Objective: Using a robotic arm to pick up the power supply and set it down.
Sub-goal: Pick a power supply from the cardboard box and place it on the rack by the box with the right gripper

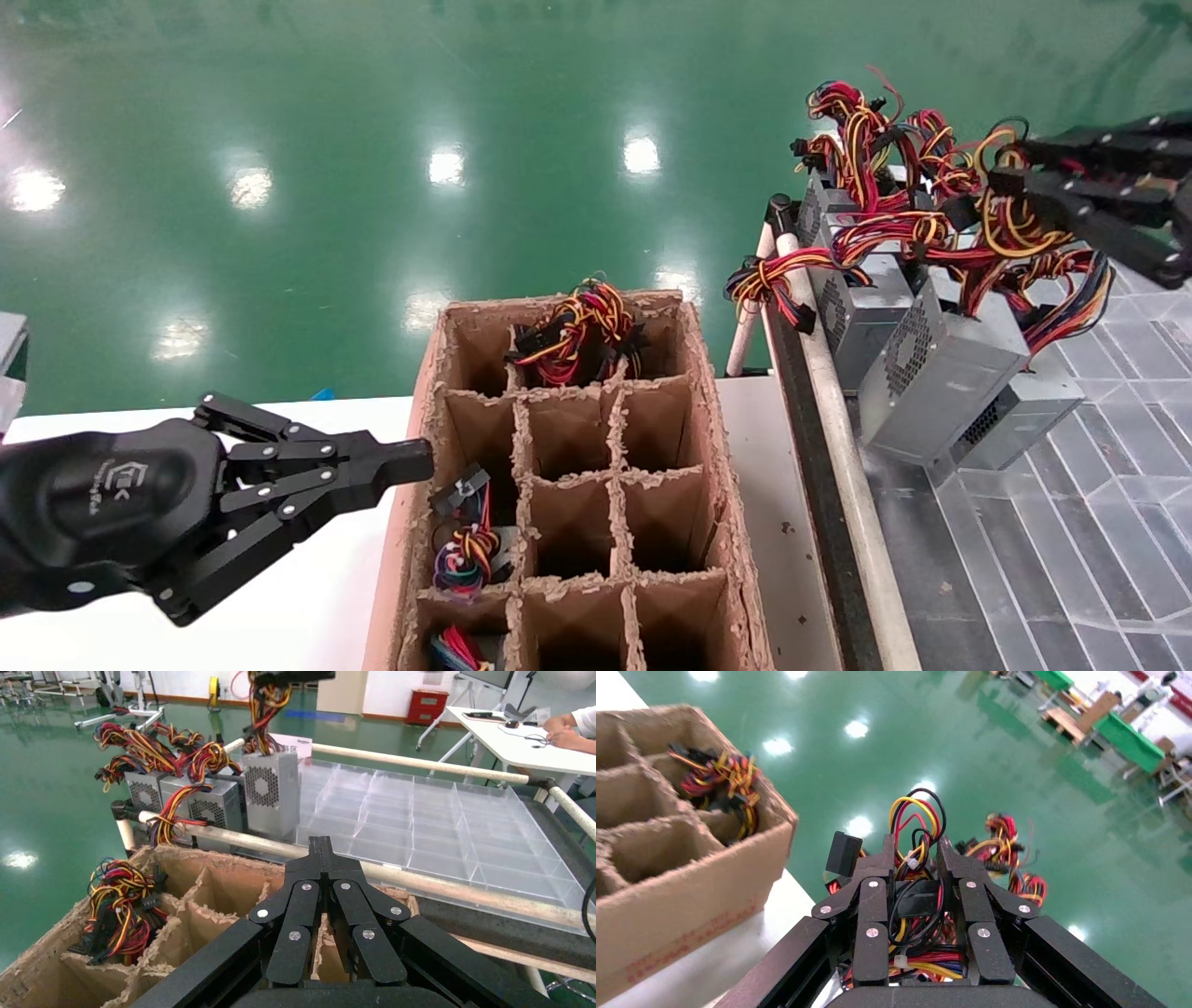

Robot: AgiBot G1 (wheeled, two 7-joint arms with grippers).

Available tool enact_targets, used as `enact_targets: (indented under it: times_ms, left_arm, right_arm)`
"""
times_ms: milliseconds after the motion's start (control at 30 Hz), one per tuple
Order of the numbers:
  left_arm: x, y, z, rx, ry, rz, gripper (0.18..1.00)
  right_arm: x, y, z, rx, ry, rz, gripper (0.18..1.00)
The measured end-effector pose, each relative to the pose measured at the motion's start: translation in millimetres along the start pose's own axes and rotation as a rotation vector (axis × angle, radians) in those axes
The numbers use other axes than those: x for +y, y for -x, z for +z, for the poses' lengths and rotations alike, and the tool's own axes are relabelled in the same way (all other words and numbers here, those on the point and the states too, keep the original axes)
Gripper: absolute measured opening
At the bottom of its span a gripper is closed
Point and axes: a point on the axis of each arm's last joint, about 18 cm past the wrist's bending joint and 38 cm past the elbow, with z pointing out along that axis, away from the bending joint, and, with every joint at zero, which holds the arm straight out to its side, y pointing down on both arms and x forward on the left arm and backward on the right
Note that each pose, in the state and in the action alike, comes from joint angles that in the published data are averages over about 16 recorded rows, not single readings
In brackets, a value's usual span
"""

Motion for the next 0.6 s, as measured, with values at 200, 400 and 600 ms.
enact_targets:
  times_ms: [200,400,600]
  left_arm:
    - [0,0,0,0.000,0.000,0.000,0.191]
    - [0,0,0,0.000,0.000,0.000,0.191]
    - [0,0,0,0.000,0.000,0.000,0.191]
  right_arm:
    - [18,5,13,0.020,0.018,0.012,0.300]
    - [31,13,28,0.017,0.027,0.025,0.300]
    - [42,26,41,-0.014,0.044,0.039,0.300]
